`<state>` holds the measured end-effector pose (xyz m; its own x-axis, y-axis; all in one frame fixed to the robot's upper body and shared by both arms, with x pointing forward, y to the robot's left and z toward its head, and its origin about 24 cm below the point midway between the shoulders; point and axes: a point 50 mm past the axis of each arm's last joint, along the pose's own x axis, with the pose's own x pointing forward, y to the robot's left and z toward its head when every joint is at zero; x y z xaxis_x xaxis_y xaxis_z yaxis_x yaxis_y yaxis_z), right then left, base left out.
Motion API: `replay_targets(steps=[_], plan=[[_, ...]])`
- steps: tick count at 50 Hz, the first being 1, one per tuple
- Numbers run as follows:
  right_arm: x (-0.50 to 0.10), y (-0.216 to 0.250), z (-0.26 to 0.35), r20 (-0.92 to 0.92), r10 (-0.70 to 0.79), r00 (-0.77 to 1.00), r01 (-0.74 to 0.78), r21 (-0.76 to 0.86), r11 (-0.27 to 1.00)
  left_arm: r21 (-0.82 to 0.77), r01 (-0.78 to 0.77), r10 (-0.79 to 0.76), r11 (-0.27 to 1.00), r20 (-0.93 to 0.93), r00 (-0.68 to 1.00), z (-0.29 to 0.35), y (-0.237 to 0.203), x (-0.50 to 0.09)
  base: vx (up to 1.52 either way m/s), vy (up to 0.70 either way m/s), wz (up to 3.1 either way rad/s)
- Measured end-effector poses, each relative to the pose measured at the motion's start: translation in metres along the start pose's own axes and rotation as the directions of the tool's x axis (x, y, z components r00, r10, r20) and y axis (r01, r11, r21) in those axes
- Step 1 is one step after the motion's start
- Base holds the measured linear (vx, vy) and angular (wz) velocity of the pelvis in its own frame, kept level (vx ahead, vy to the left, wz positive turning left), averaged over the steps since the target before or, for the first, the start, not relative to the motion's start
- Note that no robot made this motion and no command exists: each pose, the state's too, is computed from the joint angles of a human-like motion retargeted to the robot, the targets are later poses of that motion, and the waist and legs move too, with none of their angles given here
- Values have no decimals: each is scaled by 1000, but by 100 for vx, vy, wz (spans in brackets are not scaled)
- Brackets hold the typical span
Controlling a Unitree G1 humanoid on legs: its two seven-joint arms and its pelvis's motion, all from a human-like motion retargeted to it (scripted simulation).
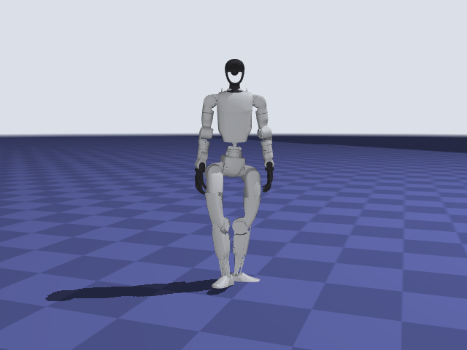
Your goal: In place motions
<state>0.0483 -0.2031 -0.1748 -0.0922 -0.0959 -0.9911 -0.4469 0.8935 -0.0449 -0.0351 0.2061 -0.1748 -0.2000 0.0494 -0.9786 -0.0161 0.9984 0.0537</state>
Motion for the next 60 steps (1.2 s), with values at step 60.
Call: replay_targets(steps=[60], plan=[[5, -1, -57, -99, 23, 995, -28, -54, 998, 57, 73, -86, 996, 290, 953, 57, -30, -6, -1, -5, -21]])
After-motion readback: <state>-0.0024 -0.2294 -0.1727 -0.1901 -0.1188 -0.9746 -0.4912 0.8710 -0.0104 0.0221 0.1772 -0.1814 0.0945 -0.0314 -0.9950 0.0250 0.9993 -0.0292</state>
